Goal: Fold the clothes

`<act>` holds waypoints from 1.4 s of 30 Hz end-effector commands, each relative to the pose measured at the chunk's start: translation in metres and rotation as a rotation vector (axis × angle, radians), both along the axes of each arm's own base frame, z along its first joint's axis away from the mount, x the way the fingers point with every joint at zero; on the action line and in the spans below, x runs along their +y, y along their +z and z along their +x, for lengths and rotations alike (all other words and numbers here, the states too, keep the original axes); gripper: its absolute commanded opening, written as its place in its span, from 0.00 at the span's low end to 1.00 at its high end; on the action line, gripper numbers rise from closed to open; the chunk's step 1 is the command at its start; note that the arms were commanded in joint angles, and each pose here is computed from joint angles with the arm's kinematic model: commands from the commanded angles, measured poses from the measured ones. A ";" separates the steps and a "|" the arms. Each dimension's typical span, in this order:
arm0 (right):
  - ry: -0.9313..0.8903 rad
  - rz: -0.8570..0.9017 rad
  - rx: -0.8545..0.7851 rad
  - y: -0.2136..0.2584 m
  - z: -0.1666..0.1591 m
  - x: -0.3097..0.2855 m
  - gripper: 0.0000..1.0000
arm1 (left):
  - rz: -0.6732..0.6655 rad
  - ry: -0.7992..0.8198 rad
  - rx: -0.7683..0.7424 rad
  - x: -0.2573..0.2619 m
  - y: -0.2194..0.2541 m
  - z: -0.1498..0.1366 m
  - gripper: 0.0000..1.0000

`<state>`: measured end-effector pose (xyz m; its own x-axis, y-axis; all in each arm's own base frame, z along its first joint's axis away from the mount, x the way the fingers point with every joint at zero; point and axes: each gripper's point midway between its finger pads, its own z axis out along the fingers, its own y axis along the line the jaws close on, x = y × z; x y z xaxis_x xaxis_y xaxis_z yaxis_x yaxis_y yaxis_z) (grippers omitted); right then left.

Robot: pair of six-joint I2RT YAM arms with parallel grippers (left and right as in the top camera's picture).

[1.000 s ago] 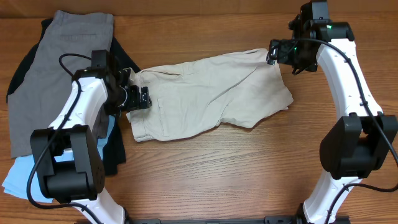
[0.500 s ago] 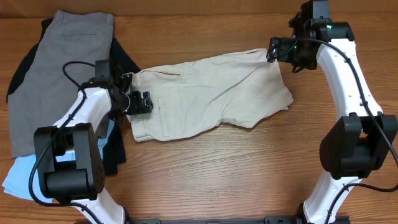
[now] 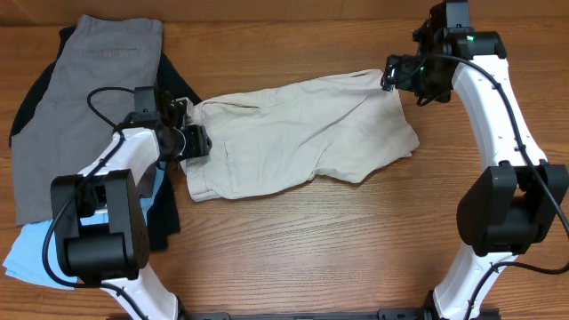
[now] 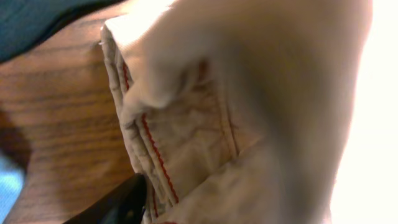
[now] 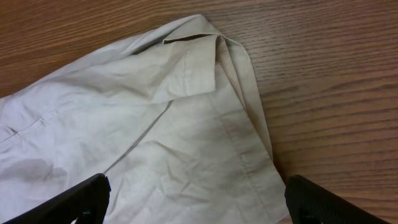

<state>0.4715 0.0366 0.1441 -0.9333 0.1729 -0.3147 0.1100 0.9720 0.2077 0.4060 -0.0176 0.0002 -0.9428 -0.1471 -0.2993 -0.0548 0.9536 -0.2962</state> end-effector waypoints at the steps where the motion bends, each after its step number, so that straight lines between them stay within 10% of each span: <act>1: 0.002 0.013 0.005 -0.002 -0.001 0.004 0.94 | -0.103 0.014 0.277 -0.020 -0.078 -0.060 0.56; 5: 0.003 0.013 0.006 -0.002 -0.001 0.004 0.94 | -0.111 0.042 0.334 -0.021 -0.096 -0.069 0.46; 9: 0.003 0.013 0.011 -0.002 -0.002 0.004 0.94 | -0.113 0.054 0.348 -0.021 -0.101 -0.071 0.04; 16: 0.009 0.033 0.062 -0.005 -0.014 0.008 0.85 | -0.111 0.062 0.294 -0.014 -0.061 -0.056 0.04; 19: 0.031 0.097 0.070 -0.003 -0.016 0.020 0.62 | -0.100 0.044 0.248 -0.011 -0.029 -0.050 0.04; 22: 0.003 0.140 0.074 -0.002 -0.016 0.027 0.04 | -0.083 0.026 0.191 -0.009 0.014 -0.044 0.04; 42: 0.123 0.296 0.312 -0.058 -0.045 0.075 0.04 | 0.027 -0.019 -0.045 0.008 0.147 0.015 0.04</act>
